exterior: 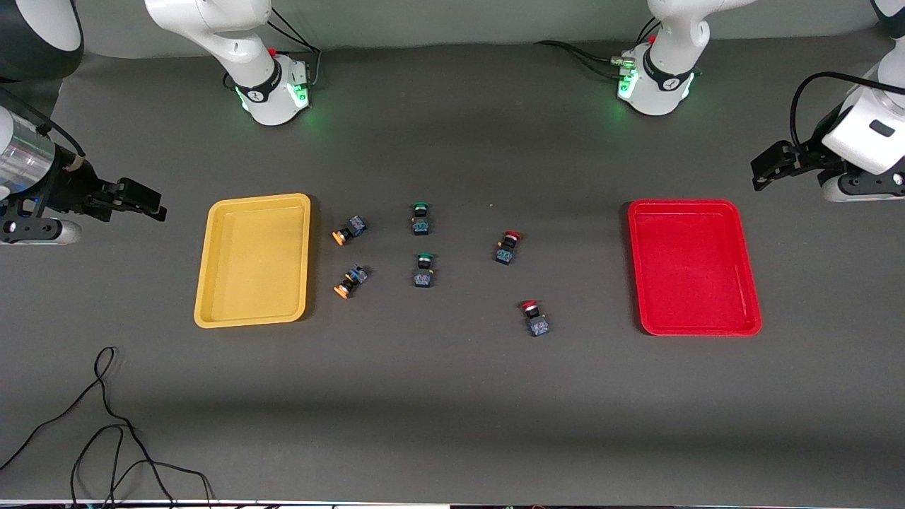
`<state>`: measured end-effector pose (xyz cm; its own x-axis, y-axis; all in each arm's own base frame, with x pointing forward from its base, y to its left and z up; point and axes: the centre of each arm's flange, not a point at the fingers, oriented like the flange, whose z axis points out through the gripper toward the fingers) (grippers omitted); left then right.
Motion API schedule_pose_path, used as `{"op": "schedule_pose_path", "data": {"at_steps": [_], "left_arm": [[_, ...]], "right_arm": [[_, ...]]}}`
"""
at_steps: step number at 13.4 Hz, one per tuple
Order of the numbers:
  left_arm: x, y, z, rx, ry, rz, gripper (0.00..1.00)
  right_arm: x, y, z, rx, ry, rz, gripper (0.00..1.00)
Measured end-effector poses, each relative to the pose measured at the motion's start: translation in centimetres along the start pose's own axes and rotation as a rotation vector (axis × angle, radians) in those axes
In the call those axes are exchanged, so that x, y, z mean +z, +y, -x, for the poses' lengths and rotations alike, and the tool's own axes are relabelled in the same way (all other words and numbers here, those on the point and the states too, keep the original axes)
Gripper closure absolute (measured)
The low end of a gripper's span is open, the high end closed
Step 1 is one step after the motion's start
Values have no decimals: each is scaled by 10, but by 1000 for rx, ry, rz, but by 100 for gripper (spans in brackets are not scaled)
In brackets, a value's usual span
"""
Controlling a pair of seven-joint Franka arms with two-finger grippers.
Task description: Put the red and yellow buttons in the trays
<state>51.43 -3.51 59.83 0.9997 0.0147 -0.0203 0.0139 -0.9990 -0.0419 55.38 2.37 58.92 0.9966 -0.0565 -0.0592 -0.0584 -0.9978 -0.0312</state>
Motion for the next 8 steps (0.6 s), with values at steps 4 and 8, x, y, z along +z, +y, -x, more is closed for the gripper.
{"op": "schedule_pose_path", "data": {"at_steps": [4,8], "left_arm": [[-2,0,0,10,4,0,0],[-2,2,0,13,3,0,0]], "right_arm": [[-2,1,-2,2,4,-1,0],[21,-5,-11,-10,-50,4,0]]}}
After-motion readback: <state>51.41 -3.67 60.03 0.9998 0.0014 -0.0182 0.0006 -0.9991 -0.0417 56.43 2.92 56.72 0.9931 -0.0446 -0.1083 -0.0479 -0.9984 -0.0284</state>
